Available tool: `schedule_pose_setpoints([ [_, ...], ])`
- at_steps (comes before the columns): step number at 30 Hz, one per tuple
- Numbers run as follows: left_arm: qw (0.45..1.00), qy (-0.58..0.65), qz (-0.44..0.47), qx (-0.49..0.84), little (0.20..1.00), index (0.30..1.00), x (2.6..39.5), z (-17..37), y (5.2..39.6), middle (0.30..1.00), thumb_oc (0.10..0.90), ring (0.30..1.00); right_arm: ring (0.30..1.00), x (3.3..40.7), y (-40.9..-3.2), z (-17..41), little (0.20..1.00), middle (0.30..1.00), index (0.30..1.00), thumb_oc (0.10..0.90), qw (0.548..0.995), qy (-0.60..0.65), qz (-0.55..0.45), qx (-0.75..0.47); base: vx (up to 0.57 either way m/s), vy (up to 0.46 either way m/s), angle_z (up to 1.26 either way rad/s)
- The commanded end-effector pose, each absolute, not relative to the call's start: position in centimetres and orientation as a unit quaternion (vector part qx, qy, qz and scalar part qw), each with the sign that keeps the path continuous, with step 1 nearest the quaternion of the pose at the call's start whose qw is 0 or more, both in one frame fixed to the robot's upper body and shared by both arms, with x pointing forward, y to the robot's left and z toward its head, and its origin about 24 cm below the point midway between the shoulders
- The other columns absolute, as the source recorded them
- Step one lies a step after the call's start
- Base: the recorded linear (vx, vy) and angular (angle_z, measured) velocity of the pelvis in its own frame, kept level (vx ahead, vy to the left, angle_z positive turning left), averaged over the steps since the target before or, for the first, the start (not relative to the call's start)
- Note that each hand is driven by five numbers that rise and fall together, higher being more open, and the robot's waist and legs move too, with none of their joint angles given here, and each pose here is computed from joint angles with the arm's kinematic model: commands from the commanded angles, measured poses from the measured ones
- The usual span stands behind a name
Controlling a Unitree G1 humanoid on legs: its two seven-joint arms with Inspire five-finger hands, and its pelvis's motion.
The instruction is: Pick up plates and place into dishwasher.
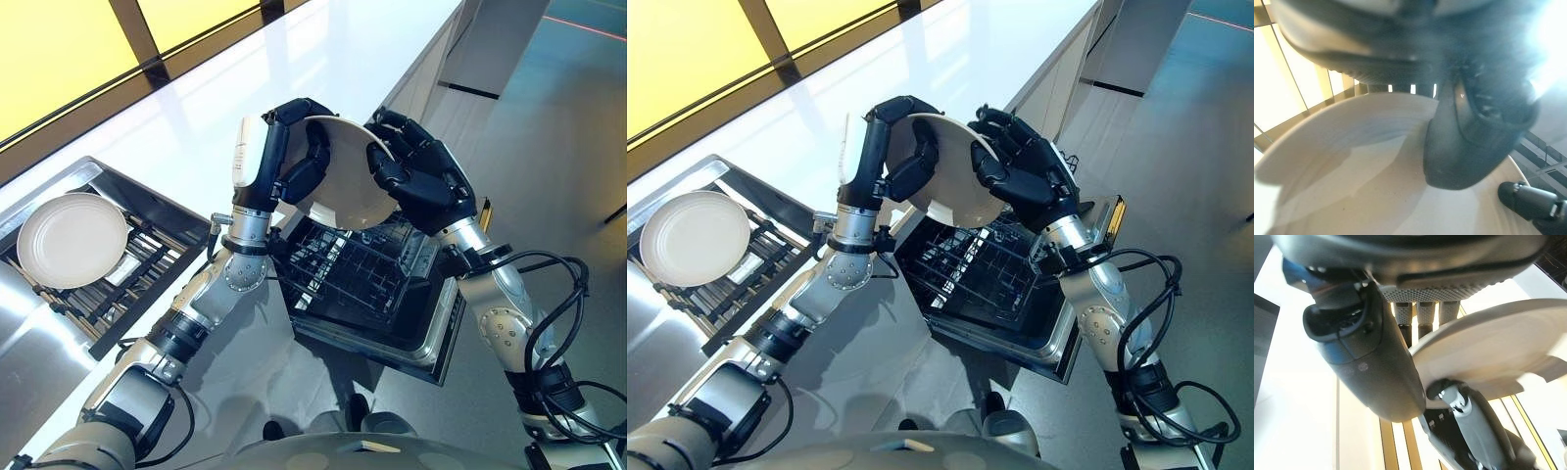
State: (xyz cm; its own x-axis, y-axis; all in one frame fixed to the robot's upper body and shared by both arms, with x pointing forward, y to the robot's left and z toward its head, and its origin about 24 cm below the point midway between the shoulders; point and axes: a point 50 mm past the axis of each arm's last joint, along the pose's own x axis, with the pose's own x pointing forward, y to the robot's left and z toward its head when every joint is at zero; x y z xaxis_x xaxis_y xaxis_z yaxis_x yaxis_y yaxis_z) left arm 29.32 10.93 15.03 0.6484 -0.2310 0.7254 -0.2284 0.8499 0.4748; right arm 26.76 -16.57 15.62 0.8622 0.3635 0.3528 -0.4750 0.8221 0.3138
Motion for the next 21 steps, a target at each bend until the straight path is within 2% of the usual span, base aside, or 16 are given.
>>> schedule_pose_setpoints([
  [1,0.827,-0.516,0.025,0.223,0.200,0.300,29.5,19.9,11.1,0.300,0.100,0.300,0.300,26.4,-15.4,19.7,0.200,0.300,0.300,0.100,0.909,-0.233,0.290,0.188,0.00,0.000,0.00],
  [7,0.813,-0.535,0.021,0.228,0.200,0.300,29.3,21.2,11.1,0.300,0.100,0.300,0.300,27.0,-15.7,17.7,0.200,0.300,0.300,0.100,0.932,-0.162,0.309,0.103,0.01,-0.003,0.00],
  [14,0.813,-0.535,0.014,0.228,0.200,0.300,29.4,21.7,10.7,0.300,0.100,0.300,0.300,27.5,-16.7,17.2,0.200,0.300,0.300,0.100,0.946,-0.150,0.283,0.053,0.00,-0.003,0.00],
  [15,0.817,-0.530,0.010,0.227,0.900,0.900,29.4,21.7,10.7,0.900,0.800,0.900,0.300,27.6,-16.9,17.3,0.200,0.300,0.300,0.100,0.948,-0.153,0.276,0.045,0.00,0.000,0.00],
  [21,0.865,-0.437,-0.055,0.240,0.900,0.900,30.1,21.3,11.0,0.900,0.800,0.900,0.300,27.7,-18.4,18.2,0.200,0.300,0.300,0.100,0.958,-0.180,0.222,0.004,0.00,0.000,0.00],
])
